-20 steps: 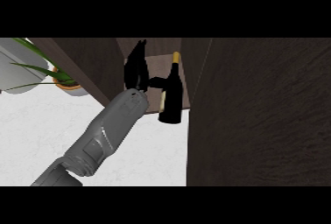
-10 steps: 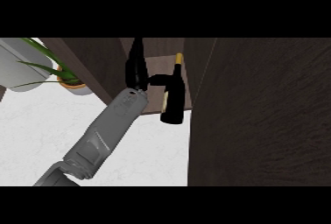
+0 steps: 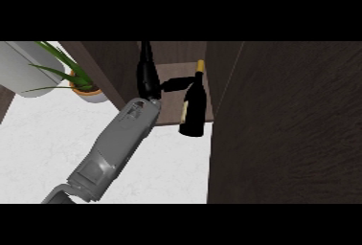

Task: Pick up the wine, place it into the cabinet and close the cabinet

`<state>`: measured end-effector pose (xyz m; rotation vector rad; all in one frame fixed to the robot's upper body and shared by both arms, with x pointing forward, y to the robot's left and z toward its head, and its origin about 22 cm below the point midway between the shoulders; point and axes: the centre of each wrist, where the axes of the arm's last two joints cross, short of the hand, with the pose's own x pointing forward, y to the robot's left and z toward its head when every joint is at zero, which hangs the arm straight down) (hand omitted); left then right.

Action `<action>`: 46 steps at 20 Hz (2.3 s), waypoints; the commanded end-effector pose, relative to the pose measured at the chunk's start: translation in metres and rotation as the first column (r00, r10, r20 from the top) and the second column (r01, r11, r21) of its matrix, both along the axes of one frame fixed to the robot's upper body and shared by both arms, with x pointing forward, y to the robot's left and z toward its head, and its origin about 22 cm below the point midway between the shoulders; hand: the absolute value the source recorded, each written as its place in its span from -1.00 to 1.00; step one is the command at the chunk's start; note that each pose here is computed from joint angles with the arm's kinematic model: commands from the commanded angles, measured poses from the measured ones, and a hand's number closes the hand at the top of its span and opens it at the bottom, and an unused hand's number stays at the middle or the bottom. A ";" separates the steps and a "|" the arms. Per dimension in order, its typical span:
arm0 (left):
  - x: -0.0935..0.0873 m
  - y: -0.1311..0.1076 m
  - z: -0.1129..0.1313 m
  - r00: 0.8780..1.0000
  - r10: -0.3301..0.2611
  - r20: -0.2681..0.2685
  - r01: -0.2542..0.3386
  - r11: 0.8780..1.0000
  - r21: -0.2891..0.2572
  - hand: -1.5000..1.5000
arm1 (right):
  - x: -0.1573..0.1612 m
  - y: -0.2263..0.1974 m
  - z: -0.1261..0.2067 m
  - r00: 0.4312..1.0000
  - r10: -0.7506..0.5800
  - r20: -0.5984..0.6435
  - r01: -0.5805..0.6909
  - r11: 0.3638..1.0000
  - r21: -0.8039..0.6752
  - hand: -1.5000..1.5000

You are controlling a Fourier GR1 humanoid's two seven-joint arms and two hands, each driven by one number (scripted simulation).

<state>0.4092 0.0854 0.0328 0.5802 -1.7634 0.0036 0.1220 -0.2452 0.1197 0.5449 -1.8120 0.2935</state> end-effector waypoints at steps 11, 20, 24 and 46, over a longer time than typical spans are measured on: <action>-0.031 -0.024 0.006 0.977 -0.189 0.103 0.206 0.961 -0.184 -1.00 | -0.014 0.002 0.022 0.998 -0.044 0.045 0.044 0.999 -0.013 -1.00; -0.083 -0.014 -0.007 0.938 -0.318 0.140 0.345 0.897 -0.275 -1.00 | -0.021 0.009 0.030 0.998 -0.056 0.015 0.057 0.998 -0.031 -1.00; -0.111 0.008 -0.006 0.931 -0.328 0.159 0.362 0.882 -0.301 -1.00 | -0.031 0.010 0.042 0.995 -0.101 0.021 0.102 0.995 -0.017 -1.00; -0.207 0.121 0.020 0.821 -0.546 0.169 0.569 0.755 -0.327 1.00 | -0.024 0.002 0.042 0.989 0.147 -0.009 -0.143 0.945 -0.295 1.00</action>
